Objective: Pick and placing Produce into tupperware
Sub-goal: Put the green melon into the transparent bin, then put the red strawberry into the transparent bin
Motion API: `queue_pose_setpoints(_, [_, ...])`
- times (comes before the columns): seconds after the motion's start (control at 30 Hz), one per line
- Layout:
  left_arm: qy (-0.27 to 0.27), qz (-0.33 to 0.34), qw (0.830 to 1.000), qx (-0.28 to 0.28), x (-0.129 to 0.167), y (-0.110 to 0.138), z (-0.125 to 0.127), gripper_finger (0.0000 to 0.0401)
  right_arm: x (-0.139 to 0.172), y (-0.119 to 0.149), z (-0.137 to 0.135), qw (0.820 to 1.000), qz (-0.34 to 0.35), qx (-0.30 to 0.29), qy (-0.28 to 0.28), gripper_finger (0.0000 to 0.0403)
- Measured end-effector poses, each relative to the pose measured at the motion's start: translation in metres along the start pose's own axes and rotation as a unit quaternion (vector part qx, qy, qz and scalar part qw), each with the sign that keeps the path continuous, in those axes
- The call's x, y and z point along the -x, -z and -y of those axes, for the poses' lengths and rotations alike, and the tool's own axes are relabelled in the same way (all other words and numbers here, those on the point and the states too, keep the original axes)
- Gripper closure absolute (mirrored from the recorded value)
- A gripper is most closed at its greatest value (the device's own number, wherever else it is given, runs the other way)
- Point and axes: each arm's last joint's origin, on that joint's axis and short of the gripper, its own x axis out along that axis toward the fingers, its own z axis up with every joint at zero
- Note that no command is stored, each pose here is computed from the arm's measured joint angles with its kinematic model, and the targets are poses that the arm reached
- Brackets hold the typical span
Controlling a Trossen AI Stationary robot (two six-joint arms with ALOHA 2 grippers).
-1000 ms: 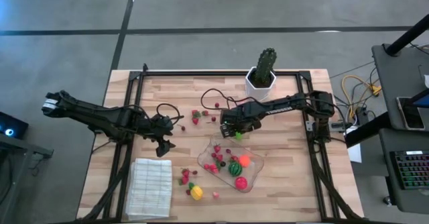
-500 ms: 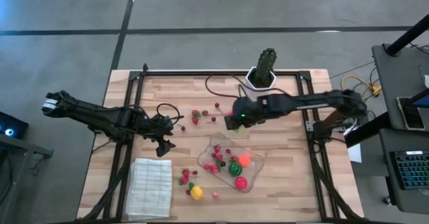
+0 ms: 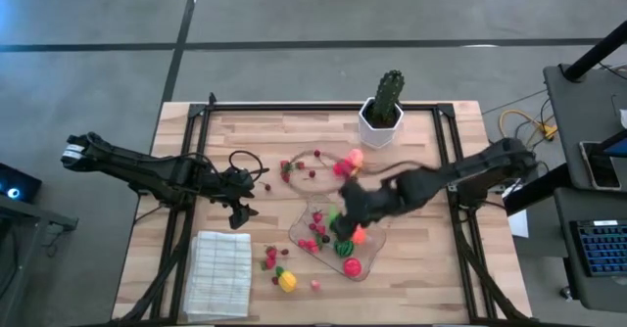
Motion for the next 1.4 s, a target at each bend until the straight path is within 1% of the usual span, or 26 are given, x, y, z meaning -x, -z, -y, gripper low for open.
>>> queue_pose_setpoints(0.1, [0.000, 0.000, 1.000, 0.000, 0.000, 0.000, 0.000, 0.0130, -0.024, 0.010, -0.003, 0.999, -0.018, 0.009, 0.025, 0.0181])
queue_pose_setpoints(0.17, [0.000, -0.001, 1.000, 0.000, 0.000, 0.000, 0.000, 0.0130, -0.037, 0.012, -0.004, 0.999, -0.023, 0.004, 0.037, 0.0181])
queue_pose_setpoints(0.23, [0.005, -0.004, 1.000, 0.000, 0.000, 0.000, 0.000, 0.0130, -0.047, 0.013, -0.005, 0.998, -0.026, -0.003, 0.048, 0.0181])
queue_pose_setpoints(0.3, [0.014, -0.011, 1.000, 0.000, 0.000, 0.001, 0.001, 0.0130, -0.052, 0.012, -0.008, 0.998, -0.025, -0.002, 0.048, 0.0174])
queue_pose_setpoints(0.4, [0.023, -0.016, 1.000, 0.000, 0.000, 0.001, 0.001, 0.0130, -0.053, 0.010, -0.011, 0.999, -0.013, 0.004, 0.051, 0.0147])
queue_pose_setpoints(0.5, [0.025, -0.018, 1.000, 0.000, 0.000, 0.001, 0.002, 0.0130, -0.052, 0.008, -0.012, 0.998, 0.005, 0.005, 0.056, 0.0110])
queue_pose_setpoints(0.63, [0.028, -0.020, 0.999, 0.000, 0.000, 0.001, 0.002, 0.0130, -0.047, 0.006, -0.013, 0.998, 0.022, 0.005, 0.057, 0.0061])
queue_pose_setpoints(0.73, [0.028, -0.020, 0.999, -0.007, 0.000, 0.001, 0.002, 0.0130, -0.039, 0.005, -0.013, 0.998, 0.027, 0.007, 0.060, 0.0037])
queue_pose_setpoints(0.87, [0.049, -0.033, 0.998, -0.031, 0.000, 0.003, 0.004, 0.0130, -0.027, 0.003, -0.013, 0.997, 0.055, 0.017, 0.060, 0.0034])
queue_pose_setpoints(1.03, [0.049, -0.053, 0.996, -0.042, -0.009, 0.005, 0.009, 0.0130, -0.006, 0.000, -0.010, 0.994, 0.083, 0.000, 0.072, 0.0033])
queue_pose_setpoints(1.13, [0.054, -0.067, 0.995, -0.050, -0.019, 0.008, 0.017, 0.0130, 0.003, 0.001, -0.008, 0.994, 0.082, 0.008, 0.077, 0.0033])
queue_pose_setpoints(1.27, [0.069, -0.070, 0.994, -0.056, -0.036, 0.010, 0.036, 0.0130, 0.016, 0.003, -0.004, 0.992, 0.087, 0.014, 0.094, 0.0033])
queue_pose_setpoints(1.33, [0.060, -0.067, 0.994, -0.069, -0.045, 0.012, 0.044, 0.0130, 0.019, 0.003, -0.001, 0.990, 0.089, 0.017, 0.106, 0.0033])
queue_pose_setpoints(1.4, [0.035, -0.072, 0.993, -0.085, -0.053, 0.016, 0.051, 0.0130, 0.022, 0.004, 0.002, 0.989, 0.090, 0.013, 0.117, 0.0033])
